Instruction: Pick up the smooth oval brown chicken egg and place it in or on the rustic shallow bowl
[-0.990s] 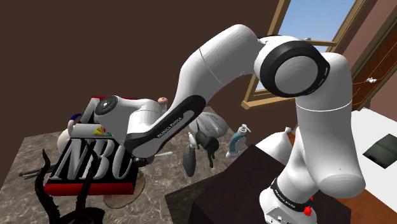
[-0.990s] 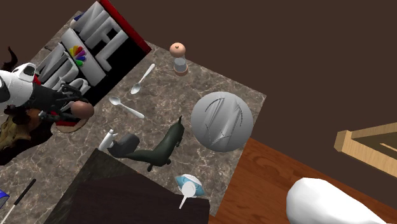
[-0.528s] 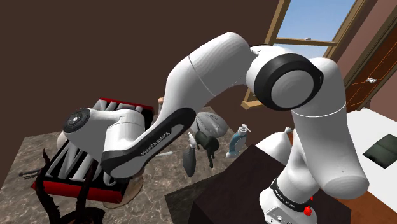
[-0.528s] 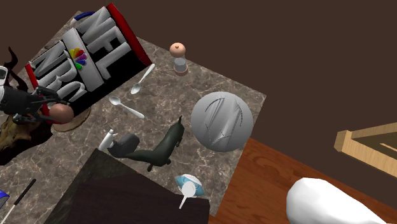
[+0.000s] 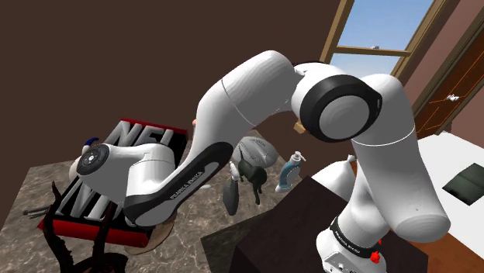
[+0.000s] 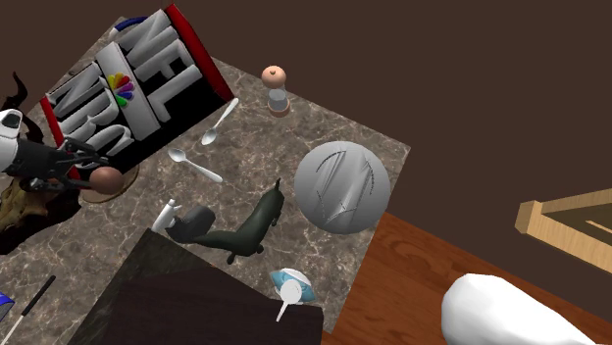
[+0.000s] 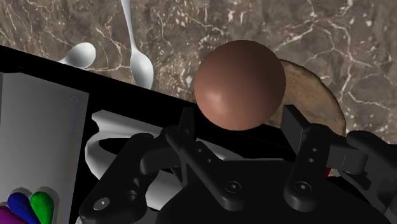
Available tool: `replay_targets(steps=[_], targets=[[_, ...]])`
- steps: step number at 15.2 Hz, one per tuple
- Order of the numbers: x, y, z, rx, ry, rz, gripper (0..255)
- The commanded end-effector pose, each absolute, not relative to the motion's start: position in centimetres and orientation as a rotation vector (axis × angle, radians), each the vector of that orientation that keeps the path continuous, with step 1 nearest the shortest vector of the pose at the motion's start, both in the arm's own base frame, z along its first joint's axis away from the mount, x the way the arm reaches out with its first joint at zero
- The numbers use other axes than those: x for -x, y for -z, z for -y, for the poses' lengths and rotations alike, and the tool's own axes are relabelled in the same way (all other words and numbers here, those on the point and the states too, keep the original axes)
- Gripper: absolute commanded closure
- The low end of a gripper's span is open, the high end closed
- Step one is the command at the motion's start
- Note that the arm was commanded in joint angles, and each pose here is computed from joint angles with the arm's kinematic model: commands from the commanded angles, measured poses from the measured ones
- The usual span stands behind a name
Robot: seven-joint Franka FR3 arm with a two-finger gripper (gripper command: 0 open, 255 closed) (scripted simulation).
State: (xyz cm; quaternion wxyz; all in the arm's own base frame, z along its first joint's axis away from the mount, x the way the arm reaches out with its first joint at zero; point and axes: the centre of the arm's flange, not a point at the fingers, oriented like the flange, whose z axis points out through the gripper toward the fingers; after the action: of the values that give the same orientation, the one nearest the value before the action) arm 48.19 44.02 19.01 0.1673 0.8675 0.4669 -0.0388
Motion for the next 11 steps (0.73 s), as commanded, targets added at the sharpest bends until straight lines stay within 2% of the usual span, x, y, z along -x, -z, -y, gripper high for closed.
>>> replay_targets(steps=[1, 11], targets=[[-47.8, -16.4, -44.0, -2.473, 0.117, -1.345, 255], [-47.8, -14.4, -44.0, -2.473, 0.117, -1.345, 255]])
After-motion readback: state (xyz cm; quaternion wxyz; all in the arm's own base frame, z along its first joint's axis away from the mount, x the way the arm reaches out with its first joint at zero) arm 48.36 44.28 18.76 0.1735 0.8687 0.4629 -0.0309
